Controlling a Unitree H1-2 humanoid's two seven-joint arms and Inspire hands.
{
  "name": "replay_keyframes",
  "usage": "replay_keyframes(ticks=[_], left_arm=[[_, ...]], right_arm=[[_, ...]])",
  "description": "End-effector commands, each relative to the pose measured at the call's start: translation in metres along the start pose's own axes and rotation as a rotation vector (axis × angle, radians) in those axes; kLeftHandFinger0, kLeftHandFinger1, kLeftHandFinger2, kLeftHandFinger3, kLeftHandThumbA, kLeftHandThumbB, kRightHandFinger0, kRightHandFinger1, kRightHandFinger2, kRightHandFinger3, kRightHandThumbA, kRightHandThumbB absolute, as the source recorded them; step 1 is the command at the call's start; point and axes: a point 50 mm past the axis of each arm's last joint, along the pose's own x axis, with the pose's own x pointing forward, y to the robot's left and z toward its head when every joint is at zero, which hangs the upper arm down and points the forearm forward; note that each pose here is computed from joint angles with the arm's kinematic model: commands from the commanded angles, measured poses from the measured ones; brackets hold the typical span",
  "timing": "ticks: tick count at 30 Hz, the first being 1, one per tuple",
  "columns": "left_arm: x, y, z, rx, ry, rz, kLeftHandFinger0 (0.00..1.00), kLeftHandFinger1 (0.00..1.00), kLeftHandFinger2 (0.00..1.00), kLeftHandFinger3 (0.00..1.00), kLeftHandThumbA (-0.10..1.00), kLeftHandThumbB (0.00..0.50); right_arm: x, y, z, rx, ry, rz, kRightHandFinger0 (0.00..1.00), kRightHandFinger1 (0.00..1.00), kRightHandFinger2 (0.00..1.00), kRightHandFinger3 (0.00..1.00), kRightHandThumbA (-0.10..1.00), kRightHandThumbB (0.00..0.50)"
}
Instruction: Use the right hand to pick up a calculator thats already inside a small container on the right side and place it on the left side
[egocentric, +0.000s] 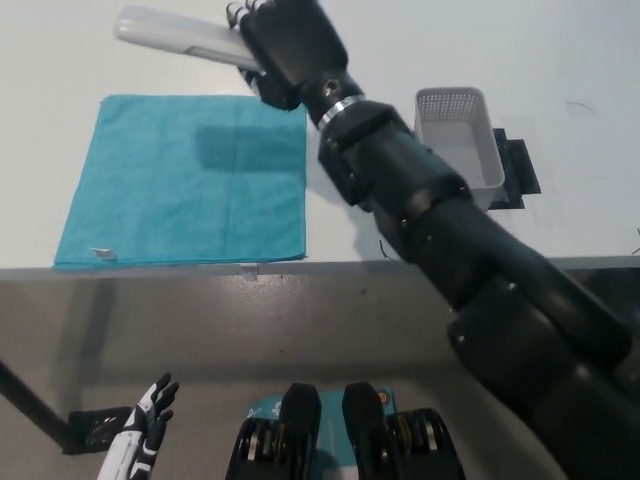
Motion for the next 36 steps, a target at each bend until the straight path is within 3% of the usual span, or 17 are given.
replay_keyframes(ticks=[1,3,5,10,12,15,17,18,19,21,24,27,29,30,32,35,36], left_arm=[[0.002,0.002,0.009,0.022,-0.023,-0.023,1.00,1.00,1.00,1.00,1.00,0.206],[0.004,0.002,0.010,0.024,-0.037,-0.028,1.00,1.00,1.00,1.00,1.00,0.206],[0.005,0.003,0.010,0.027,-0.046,-0.030,1.00,1.00,1.00,1.00,1.00,0.202],[0.008,0.002,0.012,0.030,-0.053,-0.046,1.00,1.00,1.00,1.00,1.00,0.235],[0.011,0.001,0.015,0.018,-0.058,-0.051,1.00,1.00,1.00,1.00,1.00,0.235],[0.013,-0.001,0.017,0.029,-0.065,-0.055,1.00,1.00,1.00,1.00,1.00,0.232],[0.015,-0.002,0.019,0.030,-0.068,-0.060,1.00,1.00,1.00,1.00,1.00,0.229],[0.014,-0.003,0.019,0.026,-0.073,-0.063,1.00,1.00,1.00,1.00,1.00,0.222],[0.014,-0.004,0.018,0.023,-0.073,-0.064,1.00,1.00,1.00,1.00,1.00,0.223],[0.014,-0.004,0.018,0.021,-0.074,-0.067,1.00,1.00,1.00,1.00,1.00,0.227],[0.015,-0.004,0.021,0.027,-0.086,-0.073,1.00,1.00,1.00,1.00,1.00,0.209],[0.017,-0.004,0.024,0.033,-0.098,-0.079,1.00,1.00,1.00,1.00,1.00,0.182],[0.018,-0.005,0.025,0.042,-0.103,-0.084,1.00,1.00,1.00,1.00,1.00,0.187],[0.018,-0.006,0.025,0.041,-0.102,-0.085,1.00,1.00,1.00,1.00,1.00,0.187],[0.019,-0.006,0.026,0.039,-0.099,-0.090,1.00,1.00,1.00,1.00,1.00,0.190],[0.018,-0.007,0.027,0.035,-0.100,-0.092,1.00,1.00,1.00,1.00,1.00,0.190],[0.016,-0.007,0.027,0.029,-0.097,-0.093,1.00,1.00,1.00,1.00,1.00,0.197]], right_arm=[[0.032,-0.043,0.016,0.017,0.024,-0.038,0.00,0.00,0.34,0.28,-0.10,0.310],[0.031,-0.039,0.020,0.026,0.033,-0.014,0.00,0.00,0.35,0.30,-0.10,0.314],[0.029,-0.034,0.023,0.024,0.033,0.021,0.00,0.01,0.37,0.41,-0.10,0.307],[0.023,-0.021,0.030,0.014,0.027,0.090,0.00,0.00,0.12,0.40,-0.10,0.305],[0.020,-0.016,0.035,-0.009,0.005,0.102,0.00,0.00,0.14,0.40,-0.10,0.327],[0.017,-0.010,0.044,-0.018,-0.015,0.131,0.00,0.00,0.15,0.54,-0.10,0.334],[0.014,-0.004,0.051,-0.036,-0.037,0.152,0.00,0.04,0.19,0.51,-0.10,0.341],[0.009,0.003,0.057,-0.050,-0.045,0.164,0.00,0.00,0.06,0.46,-0.10,0.362],[0.007,0.006,0.057,-0.050,-0.043,0.179,0.00,0.00,0.03,0.45,-0.10,0.423],[-0.001,0.018,0.060,-0.013,-0.034,0.221,0.00,0.00,0.00,0.47,-0.10,0.421],[-0.012,0.033,0.061,-0.014,-0.029,0.289,0.00,0.00,0.05,0.52,-0.10,0.370],[-0.019,0.042,0.064,-0.022,-0.025,0.321,0.00,0.00,0.06,0.55,-0.10,0.404],[-0.025,0.050,0.066,-0.027,-0.023,0.354,0.00,0.00,0.09,0.57,-0.10,0.368],[-0.027,0.052,0.067,-0.025,-0.020,0.366,0.06,0.11,0.23,0.60,-0.10,0.349],[-0.032,0.059,0.070,-0.005,-0.014,0.399,0.00,0.07,0.20,0.63,-0.10,0.352],[-0.040,0.067,0.071,-0.001,0.005,0.428,0.00,0.04,0.20,0.61,-0.10,0.357],[-0.043,0.070,0.071,0.016,0.020,0.447,0.00,0.00,0.15,0.60,-0.10,0.364]])
